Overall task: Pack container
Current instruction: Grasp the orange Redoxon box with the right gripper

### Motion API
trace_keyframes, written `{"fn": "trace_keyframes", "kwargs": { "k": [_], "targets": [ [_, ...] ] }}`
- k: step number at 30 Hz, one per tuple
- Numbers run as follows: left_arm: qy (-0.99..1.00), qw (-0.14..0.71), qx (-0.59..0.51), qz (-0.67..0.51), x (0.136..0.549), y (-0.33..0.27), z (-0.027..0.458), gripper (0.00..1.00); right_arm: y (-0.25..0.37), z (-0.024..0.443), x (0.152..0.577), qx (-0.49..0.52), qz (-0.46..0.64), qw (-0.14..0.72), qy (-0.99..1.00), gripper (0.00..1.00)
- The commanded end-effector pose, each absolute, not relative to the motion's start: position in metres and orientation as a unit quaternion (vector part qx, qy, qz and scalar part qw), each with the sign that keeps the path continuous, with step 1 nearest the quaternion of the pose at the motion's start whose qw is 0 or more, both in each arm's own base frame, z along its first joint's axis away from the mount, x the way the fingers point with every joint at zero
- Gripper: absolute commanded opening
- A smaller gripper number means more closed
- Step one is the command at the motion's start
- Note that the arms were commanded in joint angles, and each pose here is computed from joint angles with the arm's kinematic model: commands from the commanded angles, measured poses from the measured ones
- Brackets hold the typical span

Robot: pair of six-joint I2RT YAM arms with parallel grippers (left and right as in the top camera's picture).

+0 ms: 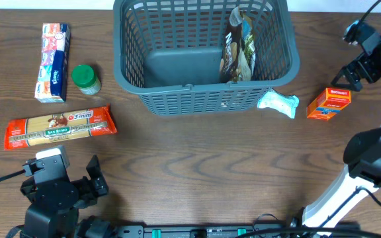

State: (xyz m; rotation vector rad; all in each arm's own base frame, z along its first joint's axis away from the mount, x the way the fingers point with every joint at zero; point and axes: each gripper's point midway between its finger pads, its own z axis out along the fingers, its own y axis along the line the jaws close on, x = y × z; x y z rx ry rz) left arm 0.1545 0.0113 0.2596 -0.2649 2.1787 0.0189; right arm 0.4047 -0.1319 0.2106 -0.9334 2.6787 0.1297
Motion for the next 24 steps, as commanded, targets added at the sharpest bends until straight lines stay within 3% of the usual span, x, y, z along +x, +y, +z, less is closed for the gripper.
{"fn": "trace_keyframes", "kwargs": {
  "k": [1,13,24],
  "targets": [
    [0.878,0.465,-0.117,0.010,0.153,0.015,0.266,0.99,-0.139,0.186,0.402,-0.340,0.047,0.123,0.931,0.99],
    [0.877,0.465,-0.117,0.010,0.153,0.015,0.266,0.99,-0.153,0.149,0.380,-0.350,0.040,0.049,0.935,0.99],
    [0.878,0.465,-0.117,0.010,0.153,0.015,0.266,0.98,-0.153,0.119,0.376,-0.378,0.048,0.035,0.924,0.99]
  ]
}}
